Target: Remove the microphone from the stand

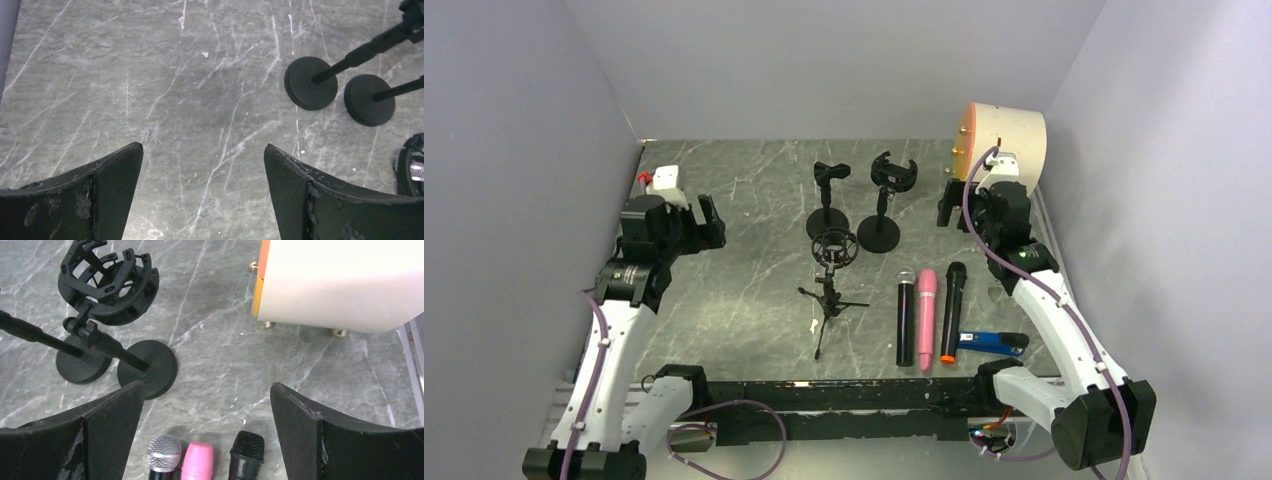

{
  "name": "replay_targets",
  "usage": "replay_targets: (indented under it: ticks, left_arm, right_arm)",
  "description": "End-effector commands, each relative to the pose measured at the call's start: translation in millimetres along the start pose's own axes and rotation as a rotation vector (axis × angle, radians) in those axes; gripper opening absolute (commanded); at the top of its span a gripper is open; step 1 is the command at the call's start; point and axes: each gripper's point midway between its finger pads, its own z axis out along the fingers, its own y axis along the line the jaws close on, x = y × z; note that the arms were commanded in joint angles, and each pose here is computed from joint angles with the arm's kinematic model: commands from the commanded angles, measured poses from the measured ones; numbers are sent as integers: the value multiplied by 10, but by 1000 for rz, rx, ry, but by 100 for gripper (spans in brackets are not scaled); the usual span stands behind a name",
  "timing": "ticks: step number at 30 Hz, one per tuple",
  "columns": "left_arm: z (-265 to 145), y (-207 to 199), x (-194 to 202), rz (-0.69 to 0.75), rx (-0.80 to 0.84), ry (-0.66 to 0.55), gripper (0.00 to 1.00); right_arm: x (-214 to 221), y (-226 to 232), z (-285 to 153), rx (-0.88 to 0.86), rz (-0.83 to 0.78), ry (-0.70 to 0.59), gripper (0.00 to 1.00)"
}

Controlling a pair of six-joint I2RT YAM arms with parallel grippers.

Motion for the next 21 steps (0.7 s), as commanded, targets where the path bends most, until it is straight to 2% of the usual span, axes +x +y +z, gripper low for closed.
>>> replay_targets:
  ticks: [1,3,7,14,21]
  left_arm:
    - [-99,-72,-35,1,53,-60,95]
    - [-124,-60,-53,6,50,-85,95]
    - [-93,-17,-5,16,33,-88,95]
    - [-7,-43,146,4,53,-36,95]
    - [-12,8,195,3,34,-63,95]
  right_arm:
    - [-249,-84,-108,102,152,-10,99]
    - [-129,-125,-150,141,232,16,99]
    - [112,79,-122,-31,145,-12,99]
    - [-59,-110,-280,74,182,-82,99]
    - [-202,56,-397,-43,125,-155,99]
